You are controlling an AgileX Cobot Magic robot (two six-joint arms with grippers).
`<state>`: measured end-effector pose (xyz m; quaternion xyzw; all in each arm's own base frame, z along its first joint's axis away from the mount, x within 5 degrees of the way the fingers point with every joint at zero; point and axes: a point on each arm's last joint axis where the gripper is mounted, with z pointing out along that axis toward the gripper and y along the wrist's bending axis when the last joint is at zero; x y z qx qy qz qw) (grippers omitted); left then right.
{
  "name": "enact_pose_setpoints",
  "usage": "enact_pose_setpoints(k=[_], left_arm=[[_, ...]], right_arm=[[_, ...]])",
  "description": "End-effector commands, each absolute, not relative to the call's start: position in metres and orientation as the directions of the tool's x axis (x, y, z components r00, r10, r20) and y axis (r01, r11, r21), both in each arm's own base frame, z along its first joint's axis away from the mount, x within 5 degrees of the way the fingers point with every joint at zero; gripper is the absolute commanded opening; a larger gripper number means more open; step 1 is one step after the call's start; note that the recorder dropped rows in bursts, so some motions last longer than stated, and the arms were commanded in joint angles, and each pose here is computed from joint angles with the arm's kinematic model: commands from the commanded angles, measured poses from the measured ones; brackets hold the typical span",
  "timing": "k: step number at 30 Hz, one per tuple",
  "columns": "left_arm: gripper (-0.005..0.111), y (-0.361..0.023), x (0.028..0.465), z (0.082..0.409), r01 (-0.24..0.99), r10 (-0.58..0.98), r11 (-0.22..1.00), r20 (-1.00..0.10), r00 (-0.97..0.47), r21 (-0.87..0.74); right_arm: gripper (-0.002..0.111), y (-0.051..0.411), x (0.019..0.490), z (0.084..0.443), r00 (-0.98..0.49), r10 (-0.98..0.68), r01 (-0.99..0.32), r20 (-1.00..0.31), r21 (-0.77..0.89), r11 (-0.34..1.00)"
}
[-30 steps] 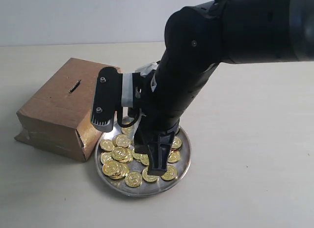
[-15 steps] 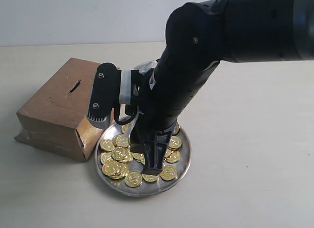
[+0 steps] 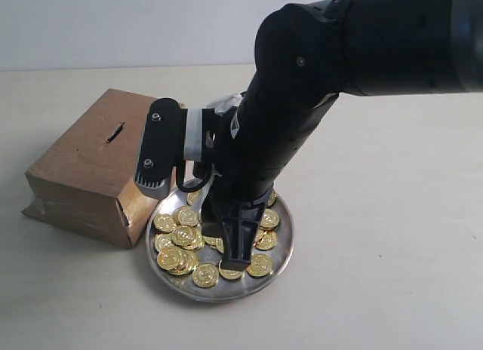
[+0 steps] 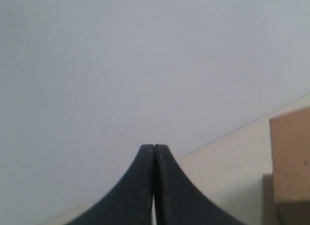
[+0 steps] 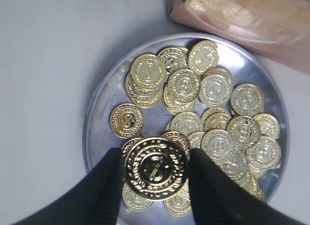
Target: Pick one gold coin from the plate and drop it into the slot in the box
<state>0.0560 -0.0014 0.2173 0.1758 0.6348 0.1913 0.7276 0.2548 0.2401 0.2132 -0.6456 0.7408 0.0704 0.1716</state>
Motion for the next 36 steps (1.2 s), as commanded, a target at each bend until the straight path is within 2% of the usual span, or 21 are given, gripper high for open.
enact_pose_setpoints(k=[1, 2, 4, 6, 9, 13, 17, 19, 21, 24, 30, 34, 36], left_arm=[[0.0, -0.009, 0.05, 0.239, 0.063, 0.082, 0.991, -0.922, 0.379, 0.114], [0.0, -0.012, 0.046, 0.246, 0.153, -0.08, 0.988, -0.892, 0.445, -0.012], [0.0, -0.014, 0.043, 0.252, 0.248, -0.234, 0.96, -0.851, 0.47, -0.126], [0.0, -0.015, 0.041, 0.254, 0.3, -0.315, 0.935, -0.826, 0.467, -0.188], [0.0, -0.015, 0.043, 0.251, 0.293, -0.31, 0.937, -0.841, 0.444, -0.191], [0.0, -0.012, 0.046, 0.251, 0.32, -0.45, 0.883, -0.815, 0.365, -0.344], [0.0, -0.016, 0.039, 0.262, 0.415, -0.493, 0.851, -0.759, 0.424, -0.321], [0.0, -0.012, 0.043, 0.263, 0.384, -0.559, 0.818, -0.75, 0.353, -0.428], [0.0, -0.006, 0.052, 0.259, 0.243, -0.587, 0.806, -0.778, 0.222, -0.539], [0.0, -0.006, 0.066, 0.262, 0.183, -0.589, 0.806, -0.795, 0.146, -0.563], [0.0, -0.02, 0.109, 0.26, 0.227, -0.607, 0.762, -0.791, -0.073, -0.606], [0.0, -0.045, 0.14, 0.248, 0.344, -0.529, 0.688, -0.766, -0.365, -0.639], [0.005, -0.052, 0.149, 0.243, 0.366, -0.501, 0.648, -0.736, -0.456, -0.668]], right_arm=[[0.026, 0.241, 0.255, 0.219, -0.107, -0.927, -0.98, -0.36, -0.121, 0.16], [0.026, 0.241, 0.255, 0.219, -0.107, -0.927, -0.98, -0.36, -0.121, 0.16], [0.026, 0.241, 0.255, 0.219, -0.107, -0.927, -0.98, -0.361, -0.122, 0.16], [0.026, 0.241, 0.255, 0.219, -0.107, -0.927, -0.98, -0.361, -0.122, 0.16], [0.026, 0.241, 0.255, 0.219, -0.107, -0.927, -0.98, -0.361, -0.122, 0.16], [0.026, 0.241, 0.254, 0.219, -0.107, -0.927, -0.98, -0.359, -0.12, 0.16], [0.026, 0.241, 0.254, 0.219, -0.107, -0.927, -0.98, -0.359, -0.12, 0.16], [0.026, 0.241, 0.254, 0.219, -0.107, -0.928, -0.98, -0.357, -0.118, 0.159], [0.026, 0.241, 0.254, 0.219, -0.108, -0.928, -0.98, -0.356, -0.117, 0.159], [0.026, 0.241, 0.254, 0.219, -0.109, -0.928, -0.98, -0.357, -0.116, 0.16], [0.026, 0.241, 0.254, 0.219, -0.109, -0.927, -0.98, -0.36, -0.118, 0.161], [0.026, 0.241, 0.254, 0.219, -0.109, -0.927, -0.98, -0.36, -0.118, 0.161], [0.026, 0.241, 0.254, 0.219, -0.109, -0.927, -0.98, -0.36, -0.118, 0.161]])
